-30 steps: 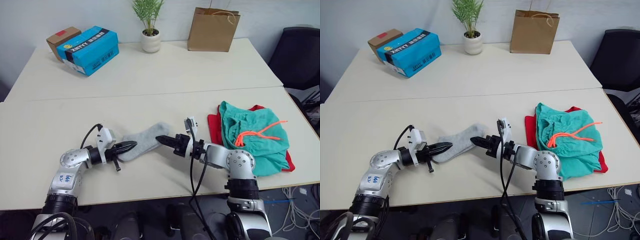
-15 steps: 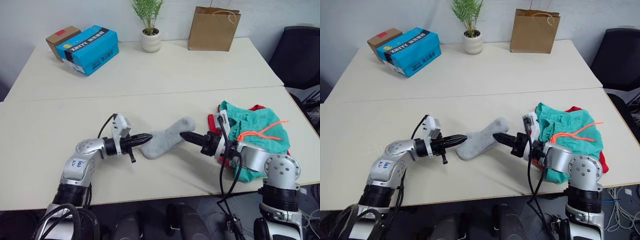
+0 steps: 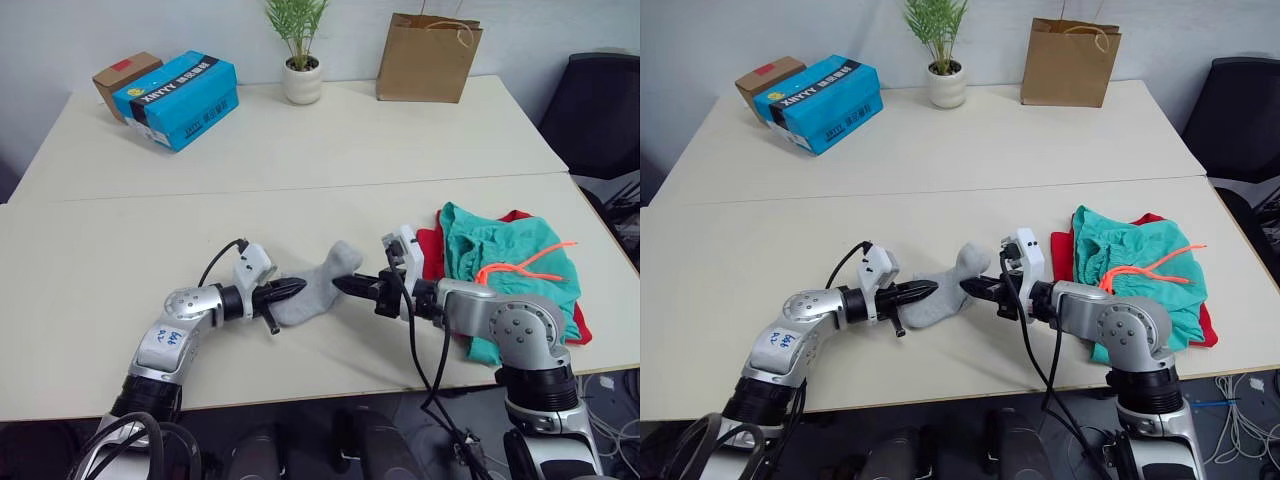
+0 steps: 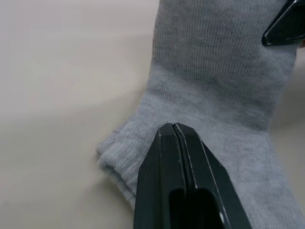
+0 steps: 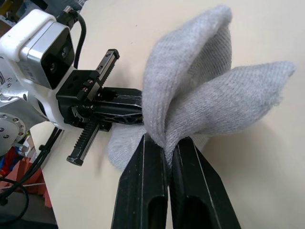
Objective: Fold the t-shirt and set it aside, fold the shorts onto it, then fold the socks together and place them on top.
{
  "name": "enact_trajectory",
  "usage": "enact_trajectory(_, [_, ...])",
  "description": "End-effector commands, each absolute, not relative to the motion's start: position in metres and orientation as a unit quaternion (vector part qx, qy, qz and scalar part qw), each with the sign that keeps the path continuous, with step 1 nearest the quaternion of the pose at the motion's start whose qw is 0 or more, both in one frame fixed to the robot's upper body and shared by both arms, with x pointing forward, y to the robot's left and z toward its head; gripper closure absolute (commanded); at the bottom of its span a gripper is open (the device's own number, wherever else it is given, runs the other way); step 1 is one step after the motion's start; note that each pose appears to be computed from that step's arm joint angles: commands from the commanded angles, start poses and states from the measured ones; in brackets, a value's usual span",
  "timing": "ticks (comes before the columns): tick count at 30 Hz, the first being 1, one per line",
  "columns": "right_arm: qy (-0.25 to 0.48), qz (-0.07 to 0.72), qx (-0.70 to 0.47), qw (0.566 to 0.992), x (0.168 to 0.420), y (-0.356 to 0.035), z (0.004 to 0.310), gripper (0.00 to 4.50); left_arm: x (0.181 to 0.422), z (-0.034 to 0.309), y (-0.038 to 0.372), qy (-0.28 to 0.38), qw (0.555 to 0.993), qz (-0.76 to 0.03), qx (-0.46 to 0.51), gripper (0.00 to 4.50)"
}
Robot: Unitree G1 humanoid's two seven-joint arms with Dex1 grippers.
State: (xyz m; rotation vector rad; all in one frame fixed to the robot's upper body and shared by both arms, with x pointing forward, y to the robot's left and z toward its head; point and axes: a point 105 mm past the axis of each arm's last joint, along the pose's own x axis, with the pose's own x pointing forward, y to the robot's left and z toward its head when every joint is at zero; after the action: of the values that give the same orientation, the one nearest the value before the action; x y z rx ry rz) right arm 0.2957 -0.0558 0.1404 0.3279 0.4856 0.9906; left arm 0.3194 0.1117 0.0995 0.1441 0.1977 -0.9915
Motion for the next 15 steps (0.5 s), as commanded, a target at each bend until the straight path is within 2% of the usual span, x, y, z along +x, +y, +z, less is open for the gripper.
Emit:
enact_trajectory(1, [0.189,0.519,0.141,0.822,0.286,-0.035,0.16,4.48,0.321,0.093,0.122,0.11,0.889,-0.445,-0.008,4.5])
enact_trajectory(9, [0.196,0.557,0.122,0.798,0.277,0.0,0.15,4.48,0.323,0.079,0.131,0.131,0.891,-0.434,0.003,4.5])
enact_trajectory(15, [0.205,0.553,0.113,0.8,0.284,0.017,0.134,4.48,0.321,0.075,0.134,0.137,0.894,-0.427,-0.001,4.5])
